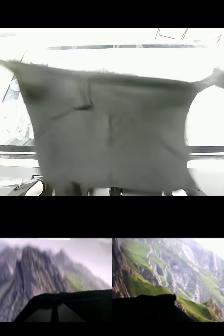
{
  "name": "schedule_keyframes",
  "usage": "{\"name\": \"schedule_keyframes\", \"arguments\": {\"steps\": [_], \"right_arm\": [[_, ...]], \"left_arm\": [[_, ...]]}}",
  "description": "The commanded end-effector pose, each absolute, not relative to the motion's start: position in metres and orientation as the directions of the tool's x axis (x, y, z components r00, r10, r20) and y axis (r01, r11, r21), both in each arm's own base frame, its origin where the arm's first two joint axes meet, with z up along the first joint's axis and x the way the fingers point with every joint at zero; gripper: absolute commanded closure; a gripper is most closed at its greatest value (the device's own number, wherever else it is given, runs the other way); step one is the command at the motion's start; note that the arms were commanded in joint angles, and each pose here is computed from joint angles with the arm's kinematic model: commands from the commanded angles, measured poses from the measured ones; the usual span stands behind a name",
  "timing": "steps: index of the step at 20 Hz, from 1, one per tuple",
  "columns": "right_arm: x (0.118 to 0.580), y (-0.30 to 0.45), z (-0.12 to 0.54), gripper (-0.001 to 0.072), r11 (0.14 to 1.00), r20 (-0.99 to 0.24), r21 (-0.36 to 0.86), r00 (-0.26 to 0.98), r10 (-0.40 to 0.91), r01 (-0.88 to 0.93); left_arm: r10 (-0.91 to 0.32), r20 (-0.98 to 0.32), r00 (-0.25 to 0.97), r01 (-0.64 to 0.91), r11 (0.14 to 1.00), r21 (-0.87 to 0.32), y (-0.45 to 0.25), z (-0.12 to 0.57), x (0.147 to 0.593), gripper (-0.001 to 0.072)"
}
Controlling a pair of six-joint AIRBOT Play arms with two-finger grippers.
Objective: Fold the clothes and pants, and hang the long-sleeved shirts on hangers.
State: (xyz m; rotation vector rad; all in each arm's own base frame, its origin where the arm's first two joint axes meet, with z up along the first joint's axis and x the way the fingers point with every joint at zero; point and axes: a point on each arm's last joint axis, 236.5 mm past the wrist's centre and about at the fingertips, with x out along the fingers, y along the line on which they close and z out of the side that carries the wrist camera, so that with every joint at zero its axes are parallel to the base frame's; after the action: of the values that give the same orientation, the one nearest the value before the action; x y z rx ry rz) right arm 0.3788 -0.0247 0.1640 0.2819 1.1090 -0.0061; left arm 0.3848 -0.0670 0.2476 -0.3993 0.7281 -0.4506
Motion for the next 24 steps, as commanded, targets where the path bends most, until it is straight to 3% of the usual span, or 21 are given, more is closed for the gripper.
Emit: {"name": "schedule_keyframes", "arguments": {"steps": [1, 3, 5, 8, 11, 16, 20, 22, 24], "right_arm": [[0.413, 0.011, 0.026, 0.0678, 0.930, -0.930, 0.316, 0.253, 0.266, 0.186], [0.451, 0.032, -0.013, 0.0677, 0.916, -0.912, 0.355, 0.283, 0.296, 0.186], [0.500, 0.037, -0.023, 0.0677, 0.888, -0.856, 0.413, 0.419, 0.303, 0.202], [0.565, 0.013, 0.008, 0.0677, 0.851, -0.710, 0.469, 0.673, 0.206, 0.235], [0.590, -0.004, 0.024, 0.0677, 0.848, -0.624, 0.475, 0.770, 0.137, 0.234], [0.573, 0.007, -0.029, 0.0677, 0.845, -0.733, 0.460, 0.654, 0.186, 0.275], [0.548, 0.004, -0.013, 0.0676, 0.839, -0.784, 0.460, 0.576, 0.230, 0.291], [0.507, 0.010, -0.006, 0.0676, 0.875, -0.851, 0.418, 0.442, 0.284, 0.244], [0.449, 0.011, -0.018, 0.0676, 0.916, -0.934, 0.333, 0.214, 0.287, 0.225]], "left_arm": [[-0.552, -0.681, 0.481, 0.070, 0.798, -0.598, -0.089, 0.072, 0.416, 0.0685], [-0.522, -0.716, 0.463, -0.018, 0.803, -0.596, -0.088, 0.014, 0.440, 0.0685], [-0.500, -0.708, 0.499, -0.086, 0.784, -0.614, -0.081, -0.014, 0.471, 0.0685], [-0.425, -0.671, 0.607, -0.106, 0.794, -0.598, -0.062, -0.013, 0.520, 0.0685], [-0.317, -0.613, 0.724, -0.122, 0.816, -0.565, -0.043, 0.000, 0.556, 0.0685], [-0.322, -0.639, 0.699, -0.133, 0.819, -0.558, -0.063, -0.032, 0.560, 0.0685], [-0.421, -0.640, 0.642, -0.057, 0.807, -0.588, -0.070, 0.004, 0.540, 0.0685], [-0.483, -0.703, 0.522, -0.027, 0.814, -0.580, -0.064, 0.011, 0.500, 0.0685], [-0.524, -0.809, 0.265, -0.055, 0.830, -0.556, -0.060, -0.010, 0.433, 0.0685]]}}
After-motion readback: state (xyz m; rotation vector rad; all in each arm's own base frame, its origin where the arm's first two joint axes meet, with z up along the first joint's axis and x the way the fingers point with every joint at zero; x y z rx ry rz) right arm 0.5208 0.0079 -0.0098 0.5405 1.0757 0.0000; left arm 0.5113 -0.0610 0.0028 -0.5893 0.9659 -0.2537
